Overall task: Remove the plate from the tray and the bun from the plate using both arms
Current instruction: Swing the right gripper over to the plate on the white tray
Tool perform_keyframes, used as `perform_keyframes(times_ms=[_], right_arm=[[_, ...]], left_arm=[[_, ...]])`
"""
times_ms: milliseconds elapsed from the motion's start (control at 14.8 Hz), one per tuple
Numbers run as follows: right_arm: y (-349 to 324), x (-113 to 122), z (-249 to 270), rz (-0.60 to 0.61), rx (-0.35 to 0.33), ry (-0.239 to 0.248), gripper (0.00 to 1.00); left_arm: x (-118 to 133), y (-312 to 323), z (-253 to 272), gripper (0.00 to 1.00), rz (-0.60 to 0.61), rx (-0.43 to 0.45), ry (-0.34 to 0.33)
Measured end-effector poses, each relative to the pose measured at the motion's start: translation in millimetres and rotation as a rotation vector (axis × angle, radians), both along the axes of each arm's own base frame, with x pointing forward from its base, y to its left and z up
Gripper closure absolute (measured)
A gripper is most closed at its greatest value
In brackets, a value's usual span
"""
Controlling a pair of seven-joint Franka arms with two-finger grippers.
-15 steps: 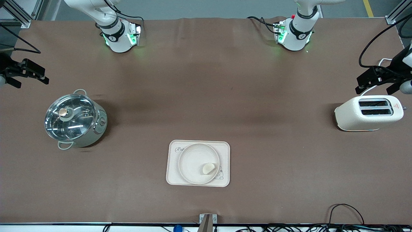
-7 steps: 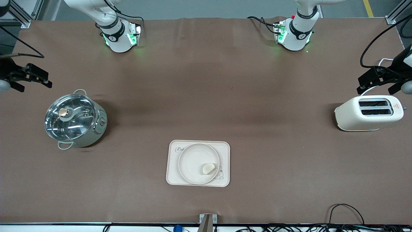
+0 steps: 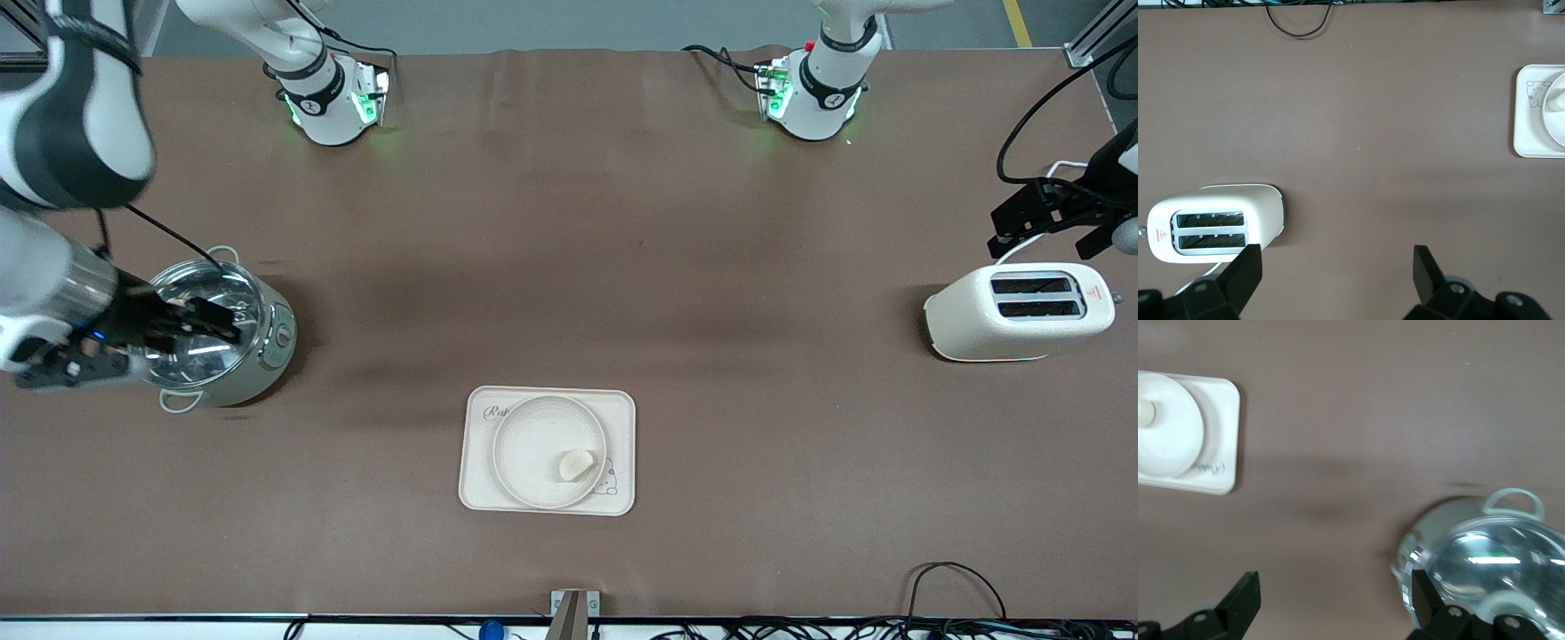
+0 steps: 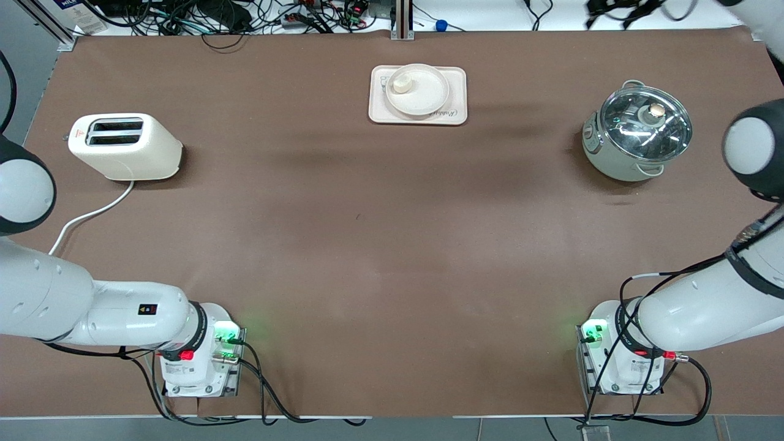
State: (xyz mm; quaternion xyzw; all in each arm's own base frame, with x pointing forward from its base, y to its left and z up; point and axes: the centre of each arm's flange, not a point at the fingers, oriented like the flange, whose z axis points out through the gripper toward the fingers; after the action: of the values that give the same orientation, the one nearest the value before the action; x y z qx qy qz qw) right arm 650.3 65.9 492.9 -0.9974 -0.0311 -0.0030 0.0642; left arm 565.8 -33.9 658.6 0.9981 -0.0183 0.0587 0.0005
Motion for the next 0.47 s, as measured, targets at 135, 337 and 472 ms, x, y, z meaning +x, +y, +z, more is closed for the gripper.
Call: perform_keyframes(times_ms=[135, 337, 472], right_arm=[[34.2, 9.7, -23.4, -0.031, 0.011, -0.001, 0.00], [75.5, 21.1, -55.1, -0.059, 0.058, -0.017, 0.00], [101.0, 29.0, -76.7, -0.066, 0.094, -0.010, 0.00]], left_arm=[[0.2, 2.5, -0.1, 0.00, 0.004, 0.001, 0.000], [0.3, 3.5, -0.1, 0.00, -0.011, 0.004, 0.000], [0.4, 3.7, 0.0, 0.00, -0.018, 0.005, 0.000]])
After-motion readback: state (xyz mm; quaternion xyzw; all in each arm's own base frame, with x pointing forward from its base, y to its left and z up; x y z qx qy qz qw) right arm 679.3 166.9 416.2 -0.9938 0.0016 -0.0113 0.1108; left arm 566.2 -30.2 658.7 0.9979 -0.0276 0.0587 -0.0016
